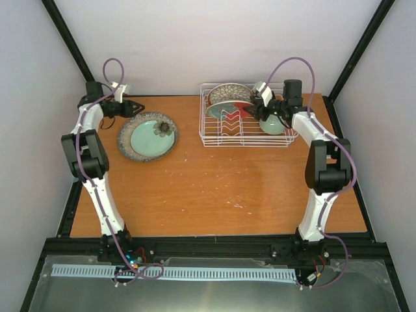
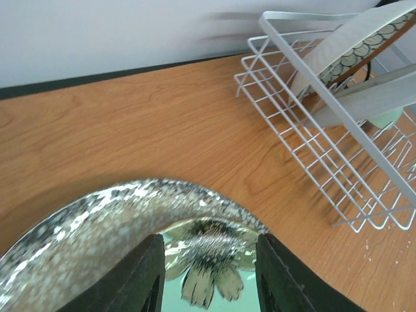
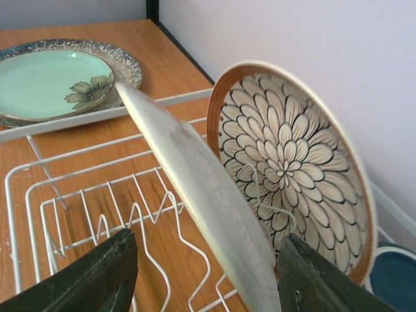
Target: Load the mixed dishes into the dish rack
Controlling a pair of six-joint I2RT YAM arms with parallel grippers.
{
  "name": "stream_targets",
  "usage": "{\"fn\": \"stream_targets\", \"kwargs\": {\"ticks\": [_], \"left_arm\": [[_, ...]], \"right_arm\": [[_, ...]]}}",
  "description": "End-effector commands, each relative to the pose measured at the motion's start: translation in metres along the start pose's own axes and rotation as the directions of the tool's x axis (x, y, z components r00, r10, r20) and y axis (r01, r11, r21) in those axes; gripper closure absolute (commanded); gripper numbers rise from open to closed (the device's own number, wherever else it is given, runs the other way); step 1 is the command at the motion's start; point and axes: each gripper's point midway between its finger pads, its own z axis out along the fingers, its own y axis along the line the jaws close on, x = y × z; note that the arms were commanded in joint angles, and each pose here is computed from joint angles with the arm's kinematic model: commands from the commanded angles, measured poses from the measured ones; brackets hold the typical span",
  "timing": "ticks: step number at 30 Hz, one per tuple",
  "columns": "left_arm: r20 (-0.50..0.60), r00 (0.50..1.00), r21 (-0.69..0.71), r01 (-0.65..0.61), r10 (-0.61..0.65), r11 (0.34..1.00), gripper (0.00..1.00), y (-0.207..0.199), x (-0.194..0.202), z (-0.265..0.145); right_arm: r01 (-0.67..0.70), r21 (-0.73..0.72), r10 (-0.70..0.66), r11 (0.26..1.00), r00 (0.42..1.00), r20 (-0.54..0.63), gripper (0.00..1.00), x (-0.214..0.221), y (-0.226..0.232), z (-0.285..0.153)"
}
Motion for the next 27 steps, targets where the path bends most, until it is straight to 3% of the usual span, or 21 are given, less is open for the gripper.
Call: {"fn": "stream_targets", "kwargs": {"ticks": [1, 5, 10, 18, 27], "left_arm": [[-0.028, 0.999, -0.066, 0.02, -0.022, 0.998, 0.6, 0.011, -0.003, -0.038], [-0.163, 0.981, -0.183, 0.074, -0.104, 0.98, 0.62, 0.034, 0.029, -0.042], [-0.259, 0.947, -0.219, 0.134, -0.19, 0.967, 0.66, 0.04, 0.063, -0.04], [-0.398, 0.852, -0.281, 0.239, -0.34, 0.929, 0.71, 0.048, 0.119, -0.037], [-0.43, 0.809, -0.315, 0.281, -0.4, 0.907, 0.7, 0.056, 0.14, -0.033]], "right_arm": [[0.076, 0.079, -0.079, 0.994, 0.996, 0.043, 0.41, -0.042, 0.003, -0.027], [0.103, 0.197, -0.114, 0.975, 0.993, 0.044, 0.43, -0.066, 0.0, -0.053], [0.061, 0.28, -0.098, 0.958, 0.988, 0.121, 0.46, -0.104, 0.007, -0.087], [-0.041, 0.199, 0.01, 0.979, 0.988, 0.155, 0.46, -0.119, 0.022, -0.093], [-0.038, 0.18, 0.011, 0.983, 0.989, 0.15, 0.46, -0.121, 0.03, -0.095]]}}
